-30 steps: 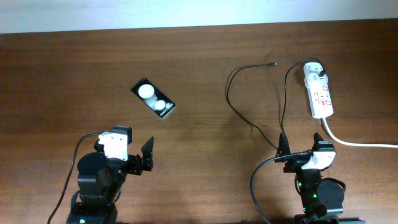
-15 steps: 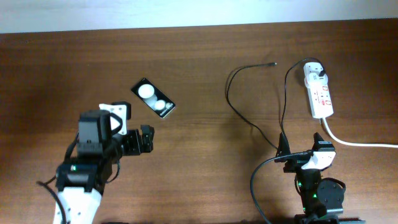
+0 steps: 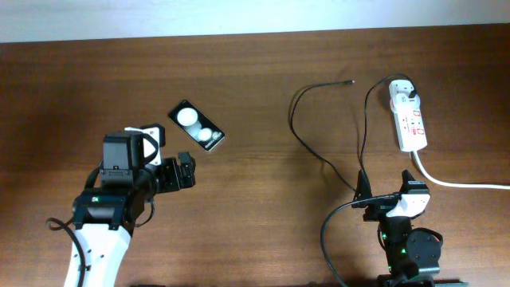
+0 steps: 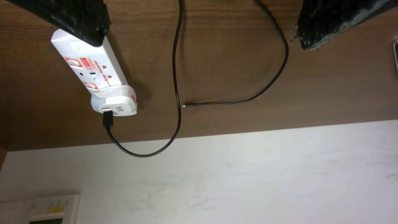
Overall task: Plug charger to phone and switch on socket
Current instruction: 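Position the open left gripper above the phone's long edges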
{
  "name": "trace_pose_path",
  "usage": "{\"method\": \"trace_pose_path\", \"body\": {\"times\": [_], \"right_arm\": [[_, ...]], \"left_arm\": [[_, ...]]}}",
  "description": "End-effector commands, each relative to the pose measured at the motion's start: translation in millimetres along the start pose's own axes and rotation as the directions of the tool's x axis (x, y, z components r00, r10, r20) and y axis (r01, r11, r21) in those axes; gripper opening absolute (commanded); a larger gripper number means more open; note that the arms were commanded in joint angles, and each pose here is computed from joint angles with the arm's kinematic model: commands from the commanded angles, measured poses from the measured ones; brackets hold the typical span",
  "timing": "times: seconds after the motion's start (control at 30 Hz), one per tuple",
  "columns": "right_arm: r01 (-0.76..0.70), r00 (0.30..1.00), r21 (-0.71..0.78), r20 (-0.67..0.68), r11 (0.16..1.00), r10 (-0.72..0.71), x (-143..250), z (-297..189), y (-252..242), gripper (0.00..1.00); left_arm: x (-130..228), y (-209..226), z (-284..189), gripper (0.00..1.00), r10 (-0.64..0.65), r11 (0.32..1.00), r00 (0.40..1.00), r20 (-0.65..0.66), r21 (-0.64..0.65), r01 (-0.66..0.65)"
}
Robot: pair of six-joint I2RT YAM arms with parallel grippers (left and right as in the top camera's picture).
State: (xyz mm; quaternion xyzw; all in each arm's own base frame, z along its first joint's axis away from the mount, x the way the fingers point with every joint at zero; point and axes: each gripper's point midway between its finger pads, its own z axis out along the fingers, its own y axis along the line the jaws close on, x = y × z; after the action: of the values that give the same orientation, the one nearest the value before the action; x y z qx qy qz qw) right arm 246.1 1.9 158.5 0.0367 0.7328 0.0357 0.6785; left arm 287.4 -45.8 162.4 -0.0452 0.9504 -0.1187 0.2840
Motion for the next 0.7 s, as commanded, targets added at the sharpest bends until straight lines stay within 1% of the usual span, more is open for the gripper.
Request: {"method": "trace_pose_path", "body": {"times": [0.0, 0.03, 0.1, 0.13, 0.2, 0.23, 0.33, 0.37, 0.43, 0.53, 0.57, 0.67], "right_arm": [[0.000, 1.000, -0.014, -0.005, 1.000, 0.000, 3.4, 0.2, 2.6, 0.99], [0.000, 1.000, -0.014, -0.005, 1.000, 0.000, 3.4, 0.2, 2.6, 0.99], [0.000, 1.000, -0.014, -0.005, 1.000, 0.000, 3.4, 0.2, 2.6, 0.99], [0.000, 1.000, -0.014, -0.005, 1.000, 0.000, 3.4, 0.2, 2.6, 0.99], [0.000, 1.000, -0.014, -0.005, 1.000, 0.000, 3.4, 0.2, 2.6, 0.99], [0.000, 1.000, -0.014, -0.005, 1.000, 0.000, 3.4, 0.2, 2.6, 0.99], [0.000, 1.000, -0.014, -0.005, 1.000, 0.000, 3.4, 0.2, 2.6, 0.99], [0.000, 1.000, -0.014, -0.005, 1.000, 0.000, 3.4, 0.2, 2.6, 0.99], [0.000, 1.000, -0.014, -0.005, 1.000, 0.000, 3.4, 0.2, 2.6, 0.99], [0.000, 1.000, -0.014, -0.005, 1.000, 0.000, 3.4, 0.2, 2.6, 0.99], [0.000, 1.000, -0.014, -0.005, 1.000, 0.000, 3.4, 0.2, 2.6, 0.99], [0.000, 1.000, -0.014, -0.005, 1.000, 0.000, 3.4, 0.2, 2.6, 0.99]], "left_arm": [[-3.7, 1.5, -4.1, 0.99, -0.017, 1.000, 1.000, 0.001, -0.013, 0.017], [-3.4, 1.9, -4.1, 0.99, -0.037, 0.999, 0.999, 0.001, -0.015, 0.037], [-2.1, 5.9, -4.2, 0.99, -0.121, 0.992, 0.993, 0.001, -0.038, 0.121], [0.4, 6.5, -4.5, 0.99, -0.132, 0.990, 0.991, -0.009, -0.042, 0.132], [3.4, 19.7, -10.1, 0.99, -0.173, 0.977, 0.985, -0.010, -0.126, 0.170], [1.1, 22.6, -16.8, 0.99, -0.181, 0.972, 0.984, -0.006, -0.151, 0.178], [-20.2, 14.2, -44.7, 0.99, -0.233, 0.962, 0.972, 0.041, -0.139, 0.237], [-34.7, 8.7, -58.9, 0.99, -0.273, 0.952, 0.959, 0.080, -0.120, 0.281], [-60.0, 1.1, -72.8, 0.99, -0.286, 0.949, 0.951, 0.119, -0.098, 0.298], [-99.3, -8.2, -79.8, 0.99, -0.306, 0.943, 0.946, 0.105, -0.106, 0.316], [-118.3, -12.4, -79.8, 0.99, -0.319, 0.938, 0.942, 0.101, -0.106, 0.329], [-160.5, -25.5, -71.8, 0.99, -0.341, 0.931, 0.935, 0.096, -0.105, 0.350]]}}
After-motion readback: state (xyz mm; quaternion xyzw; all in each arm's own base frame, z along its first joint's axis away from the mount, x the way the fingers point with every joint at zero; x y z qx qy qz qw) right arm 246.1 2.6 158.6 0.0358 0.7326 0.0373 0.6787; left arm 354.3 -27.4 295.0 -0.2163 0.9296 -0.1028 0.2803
